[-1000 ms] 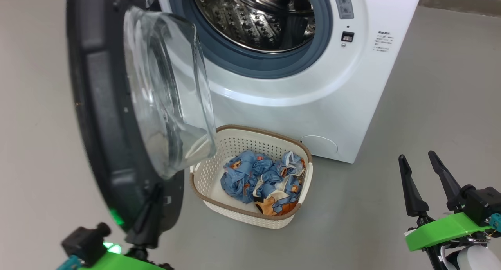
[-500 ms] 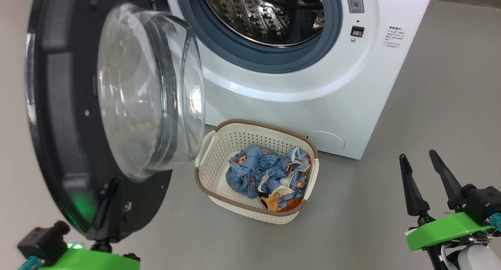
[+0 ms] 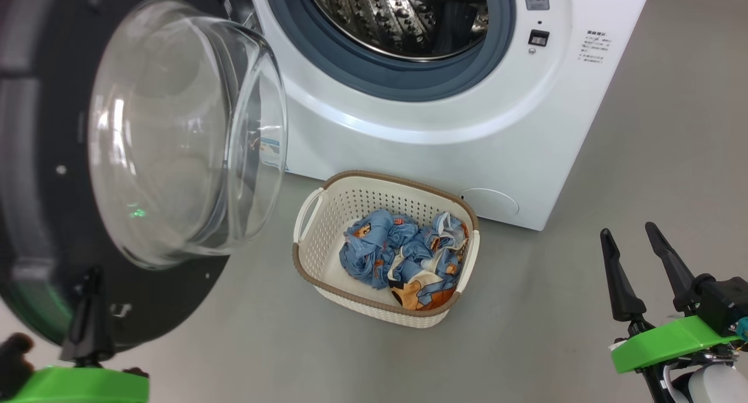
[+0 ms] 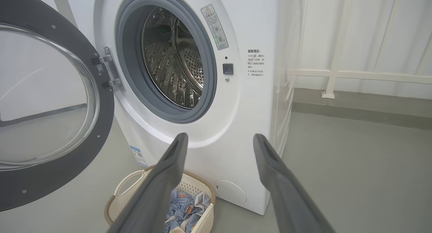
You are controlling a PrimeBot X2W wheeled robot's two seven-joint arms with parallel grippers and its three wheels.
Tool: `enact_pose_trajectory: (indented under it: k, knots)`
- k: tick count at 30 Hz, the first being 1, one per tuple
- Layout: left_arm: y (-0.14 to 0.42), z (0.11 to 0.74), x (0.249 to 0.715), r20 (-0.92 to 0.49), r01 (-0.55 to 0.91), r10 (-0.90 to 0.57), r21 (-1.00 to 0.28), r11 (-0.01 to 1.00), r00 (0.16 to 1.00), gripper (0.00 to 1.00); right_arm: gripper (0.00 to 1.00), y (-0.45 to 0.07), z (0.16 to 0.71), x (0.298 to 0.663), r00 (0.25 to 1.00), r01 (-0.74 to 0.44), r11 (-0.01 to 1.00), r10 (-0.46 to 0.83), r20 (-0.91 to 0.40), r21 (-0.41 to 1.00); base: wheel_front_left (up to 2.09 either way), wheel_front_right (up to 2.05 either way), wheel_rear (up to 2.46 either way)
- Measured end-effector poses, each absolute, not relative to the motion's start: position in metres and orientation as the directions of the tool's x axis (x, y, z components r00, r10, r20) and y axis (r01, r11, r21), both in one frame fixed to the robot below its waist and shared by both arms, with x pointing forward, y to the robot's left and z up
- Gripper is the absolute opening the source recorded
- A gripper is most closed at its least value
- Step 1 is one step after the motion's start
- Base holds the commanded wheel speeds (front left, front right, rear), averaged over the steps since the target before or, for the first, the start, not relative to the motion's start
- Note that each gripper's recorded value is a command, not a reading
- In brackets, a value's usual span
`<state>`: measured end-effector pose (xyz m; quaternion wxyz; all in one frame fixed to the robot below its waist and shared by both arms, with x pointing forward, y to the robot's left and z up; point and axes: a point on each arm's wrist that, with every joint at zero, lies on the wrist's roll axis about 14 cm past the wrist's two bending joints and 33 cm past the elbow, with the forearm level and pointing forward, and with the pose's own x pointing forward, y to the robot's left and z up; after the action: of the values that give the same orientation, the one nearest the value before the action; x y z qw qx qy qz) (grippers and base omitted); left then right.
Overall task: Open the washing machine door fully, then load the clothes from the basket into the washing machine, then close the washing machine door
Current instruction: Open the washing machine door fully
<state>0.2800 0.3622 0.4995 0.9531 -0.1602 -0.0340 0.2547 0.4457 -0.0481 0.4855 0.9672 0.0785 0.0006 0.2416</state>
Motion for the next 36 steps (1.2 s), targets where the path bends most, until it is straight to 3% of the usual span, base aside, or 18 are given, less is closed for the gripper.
enact_pose_trajectory:
  k: [36]
  knots:
    - [0.494, 0.503, 0.276, -0.038, -0.749, 0.750, -0.113, 0.653, 0.660, 0.00, 1.00, -0.039, 0.441, 0.492, 0.863, -0.498, 0.858, 0.504, -0.021, 0.129, 0.00, 0.00, 0.00]
